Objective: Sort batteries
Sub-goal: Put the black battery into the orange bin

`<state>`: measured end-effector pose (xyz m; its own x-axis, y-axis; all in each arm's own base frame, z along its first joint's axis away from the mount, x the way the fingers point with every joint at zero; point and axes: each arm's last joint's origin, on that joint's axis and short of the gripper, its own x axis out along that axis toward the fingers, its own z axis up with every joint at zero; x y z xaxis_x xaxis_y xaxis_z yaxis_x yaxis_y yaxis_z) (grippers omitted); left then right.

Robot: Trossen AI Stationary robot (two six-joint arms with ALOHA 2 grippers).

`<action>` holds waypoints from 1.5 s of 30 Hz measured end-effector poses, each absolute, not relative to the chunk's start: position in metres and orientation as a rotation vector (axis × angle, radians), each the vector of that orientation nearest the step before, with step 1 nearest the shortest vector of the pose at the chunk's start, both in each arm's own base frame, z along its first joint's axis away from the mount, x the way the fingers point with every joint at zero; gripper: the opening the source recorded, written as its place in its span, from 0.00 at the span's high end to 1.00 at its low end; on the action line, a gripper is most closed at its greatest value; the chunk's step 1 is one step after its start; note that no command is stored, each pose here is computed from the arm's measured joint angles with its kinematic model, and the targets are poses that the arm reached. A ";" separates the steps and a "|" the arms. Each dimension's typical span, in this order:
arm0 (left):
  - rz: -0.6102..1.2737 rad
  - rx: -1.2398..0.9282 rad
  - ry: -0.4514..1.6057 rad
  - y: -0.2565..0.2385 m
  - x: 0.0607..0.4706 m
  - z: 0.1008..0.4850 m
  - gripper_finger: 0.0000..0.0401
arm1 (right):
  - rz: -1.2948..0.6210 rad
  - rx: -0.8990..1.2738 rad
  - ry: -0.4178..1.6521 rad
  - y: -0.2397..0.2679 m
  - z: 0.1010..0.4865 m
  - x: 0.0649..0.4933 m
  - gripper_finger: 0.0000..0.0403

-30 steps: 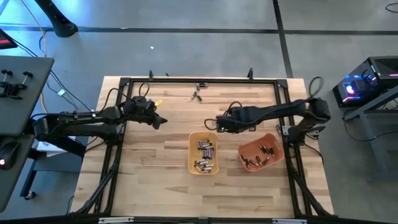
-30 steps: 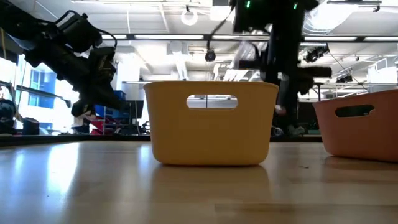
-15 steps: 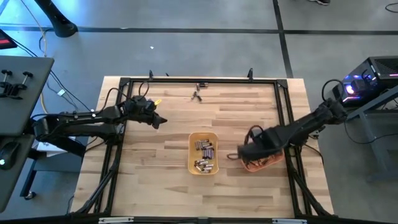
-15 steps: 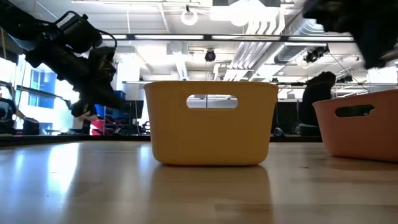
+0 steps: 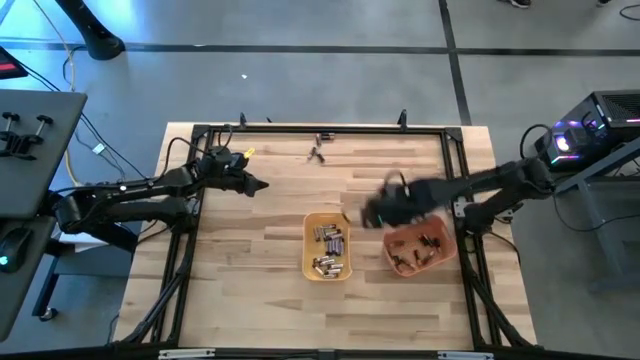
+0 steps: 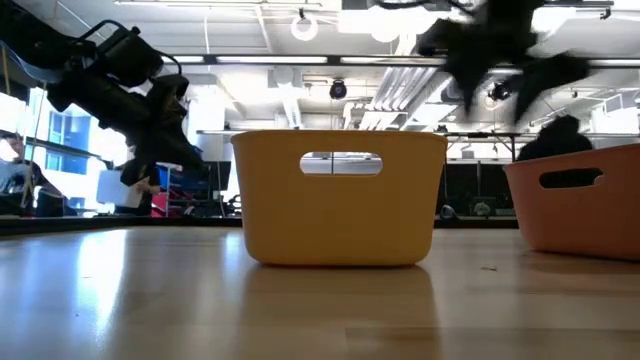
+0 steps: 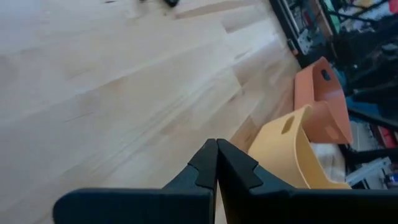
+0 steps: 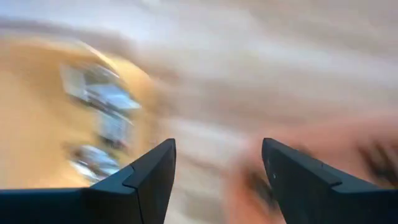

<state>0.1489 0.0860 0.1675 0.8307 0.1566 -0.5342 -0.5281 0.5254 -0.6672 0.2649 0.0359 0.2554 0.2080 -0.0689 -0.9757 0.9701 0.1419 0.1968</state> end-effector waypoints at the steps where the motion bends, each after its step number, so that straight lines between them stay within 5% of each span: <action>1: 0.436 -0.945 0.438 0.087 0.148 0.167 1.00 | -0.948 1.131 1.016 0.021 0.257 0.273 0.42; 10: 0.530 -1.003 0.418 0.093 0.147 0.164 1.00 | -0.734 1.021 0.862 -0.151 0.213 0.311 0.43; 17: 0.652 -1.116 0.364 0.096 0.147 0.162 1.00 | -0.639 0.830 0.909 -0.213 0.192 0.370 0.43; 26: 0.674 -1.193 0.340 0.096 0.147 0.162 1.00 | -0.663 0.806 1.114 -0.253 0.163 0.410 0.43; 33: 0.665 -1.164 0.350 0.096 0.147 0.162 1.00 | -0.716 0.723 1.053 -0.245 0.160 0.450 0.43; 45: 0.617 -1.090 0.384 0.095 0.147 0.162 1.00 | -0.766 0.638 1.161 -0.240 0.144 0.453 0.53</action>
